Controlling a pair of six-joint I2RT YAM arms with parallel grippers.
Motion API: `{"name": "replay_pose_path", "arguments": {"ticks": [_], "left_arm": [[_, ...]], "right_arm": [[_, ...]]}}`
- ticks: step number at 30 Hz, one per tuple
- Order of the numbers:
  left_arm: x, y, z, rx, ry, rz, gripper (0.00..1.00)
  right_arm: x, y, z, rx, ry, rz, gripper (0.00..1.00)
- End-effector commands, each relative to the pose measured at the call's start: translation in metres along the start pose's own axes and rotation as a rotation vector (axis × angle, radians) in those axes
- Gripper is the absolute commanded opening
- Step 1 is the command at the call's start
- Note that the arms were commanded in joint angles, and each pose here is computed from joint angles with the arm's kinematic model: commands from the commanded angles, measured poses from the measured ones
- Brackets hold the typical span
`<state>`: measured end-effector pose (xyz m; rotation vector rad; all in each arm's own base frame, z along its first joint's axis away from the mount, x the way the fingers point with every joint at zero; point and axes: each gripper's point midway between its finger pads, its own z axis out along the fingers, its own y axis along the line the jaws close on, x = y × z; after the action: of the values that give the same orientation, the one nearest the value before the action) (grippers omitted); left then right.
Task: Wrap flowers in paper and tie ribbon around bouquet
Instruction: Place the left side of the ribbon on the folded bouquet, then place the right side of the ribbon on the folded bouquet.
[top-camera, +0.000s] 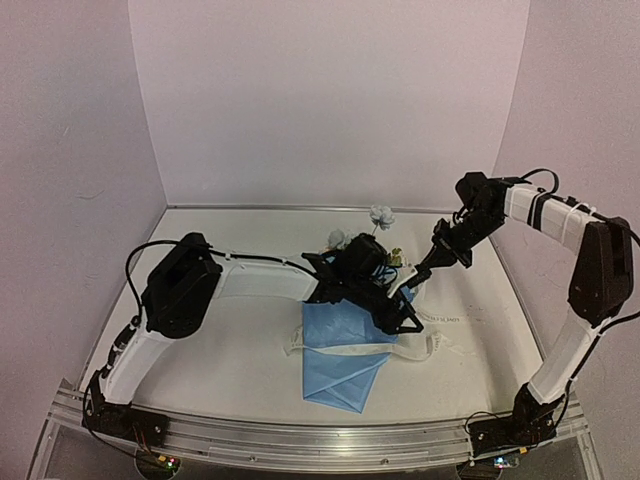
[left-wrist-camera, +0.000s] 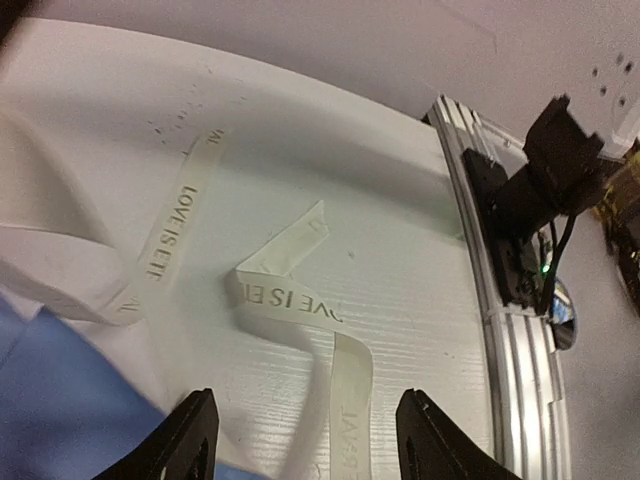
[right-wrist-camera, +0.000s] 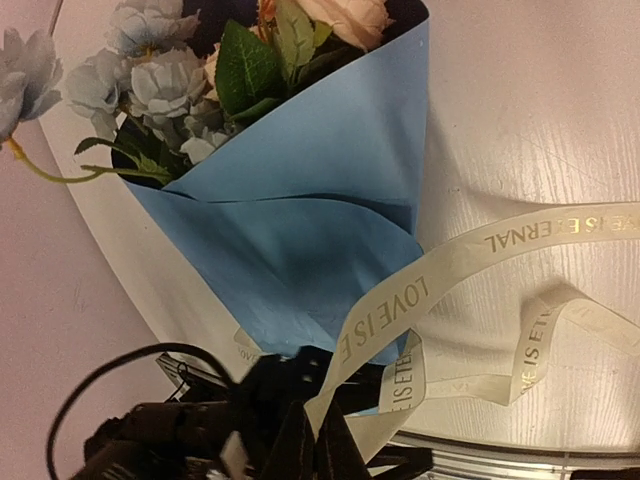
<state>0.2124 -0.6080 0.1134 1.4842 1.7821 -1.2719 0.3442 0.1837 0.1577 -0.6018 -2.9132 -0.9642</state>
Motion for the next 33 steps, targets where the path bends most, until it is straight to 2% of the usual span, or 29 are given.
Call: {"name": "replay_pose_path", "arguments": {"ticks": [1,4,8,11,13,19,21,23,29,33], "left_arm": [[-0.111,-0.051,-0.083,0.067,-0.283,0.073,0.67],[-0.102,-0.041,-0.117,0.024,-0.308,0.002,0.70],[-0.058,-0.013,-0.162,-0.106,-0.308,-0.143,0.71],[-0.025,0.007,-0.194,-0.193,-0.321,-0.256,0.70],[-0.005,0.016,-0.209,-0.267,-0.312,-0.304,0.70],[0.059,0.035,-0.218,-0.447,-0.153,-0.400,0.70],[0.070,0.038,-0.219,-0.471,-0.126,-0.416,0.70],[0.077,0.038,-0.220,-0.482,-0.108,-0.427,0.70],[0.091,0.034,-0.221,-0.489,-0.067,-0.440,0.67],[0.101,0.030,-0.221,-0.482,-0.030,-0.455,0.66]], "right_arm": [[0.019,0.008,-0.006,0.008,-0.003,-0.133,0.00],[0.030,0.015,-0.005,0.014,-0.003,-0.213,0.00],[0.049,0.042,0.001,-0.028,0.012,-0.330,0.00],[0.087,0.069,0.016,-0.062,0.090,-0.464,0.00],[0.111,0.072,0.027,-0.048,0.155,-0.533,0.03],[0.119,0.031,0.049,0.073,0.204,-0.512,0.33],[0.117,0.024,0.048,0.105,0.194,-0.505,0.45],[0.114,0.018,0.046,0.141,0.177,-0.506,0.51],[0.096,-0.019,0.042,0.329,0.121,-0.478,0.54],[0.092,-0.039,0.048,0.350,0.106,-0.415,0.55]]}}
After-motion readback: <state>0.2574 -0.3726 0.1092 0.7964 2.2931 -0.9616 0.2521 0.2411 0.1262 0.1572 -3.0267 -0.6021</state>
